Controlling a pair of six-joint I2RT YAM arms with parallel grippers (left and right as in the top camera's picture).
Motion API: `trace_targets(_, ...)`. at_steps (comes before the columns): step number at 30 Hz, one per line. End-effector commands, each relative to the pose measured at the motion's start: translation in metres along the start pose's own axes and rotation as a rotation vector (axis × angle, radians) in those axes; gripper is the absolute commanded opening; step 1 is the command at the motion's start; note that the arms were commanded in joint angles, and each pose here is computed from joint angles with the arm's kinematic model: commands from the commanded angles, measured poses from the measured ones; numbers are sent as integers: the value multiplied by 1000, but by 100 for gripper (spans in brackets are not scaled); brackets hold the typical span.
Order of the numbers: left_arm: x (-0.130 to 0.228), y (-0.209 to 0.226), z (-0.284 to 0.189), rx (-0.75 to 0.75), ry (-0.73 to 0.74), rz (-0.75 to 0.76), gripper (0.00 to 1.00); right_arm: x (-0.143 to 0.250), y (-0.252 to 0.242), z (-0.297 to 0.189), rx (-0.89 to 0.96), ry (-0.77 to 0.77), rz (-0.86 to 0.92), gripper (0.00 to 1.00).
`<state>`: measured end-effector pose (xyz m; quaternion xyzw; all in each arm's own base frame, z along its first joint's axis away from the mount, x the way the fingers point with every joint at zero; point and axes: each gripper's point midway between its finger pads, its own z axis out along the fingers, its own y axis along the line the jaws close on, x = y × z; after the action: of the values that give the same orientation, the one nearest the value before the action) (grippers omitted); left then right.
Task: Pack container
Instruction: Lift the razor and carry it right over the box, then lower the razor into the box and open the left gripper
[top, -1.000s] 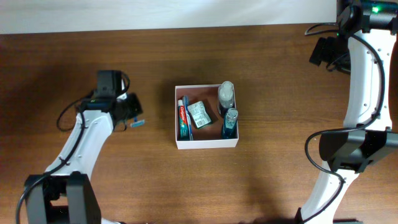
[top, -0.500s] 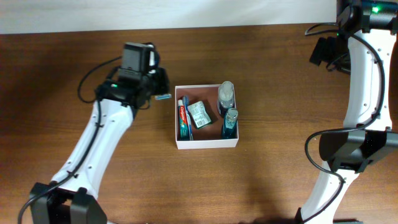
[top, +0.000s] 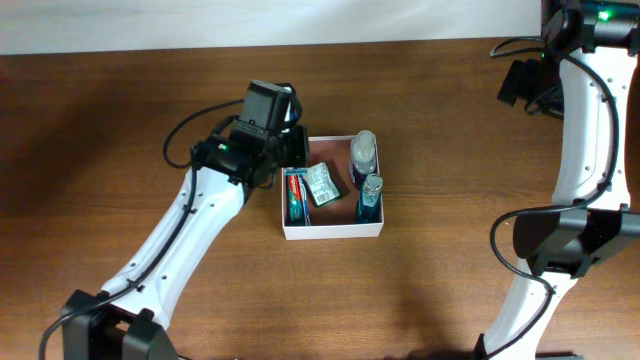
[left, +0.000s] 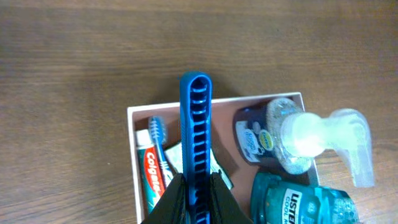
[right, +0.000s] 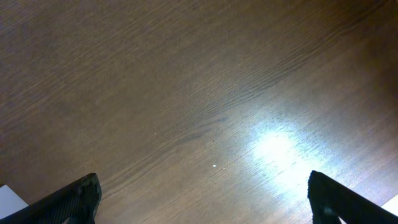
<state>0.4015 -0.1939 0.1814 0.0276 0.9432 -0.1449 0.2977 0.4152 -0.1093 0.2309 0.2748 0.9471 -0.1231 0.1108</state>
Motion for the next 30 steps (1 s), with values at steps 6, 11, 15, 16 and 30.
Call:
trace_targets(6, 30, -25, 33, 10, 98, 16, 1, -3, -7, -11, 5, -32, 11, 98)
trace_targets(11, 37, -27, 40, -5, 115, 32, 1, -3, -7, -11, 5, -32, 11, 99)
trace_targets(15, 39, -21, 46, -42, 114, 35, 1, -3, -7, -11, 5, -32, 11, 98)
trace_targets(16, 40, -21, 48, -44, 119, 34, 1, -3, -7, -11, 5, -32, 11, 98)
trace_targets(30, 75, -25, 79, -72, 225, 19, 1, -3, -7, -11, 5, -32, 11, 98)
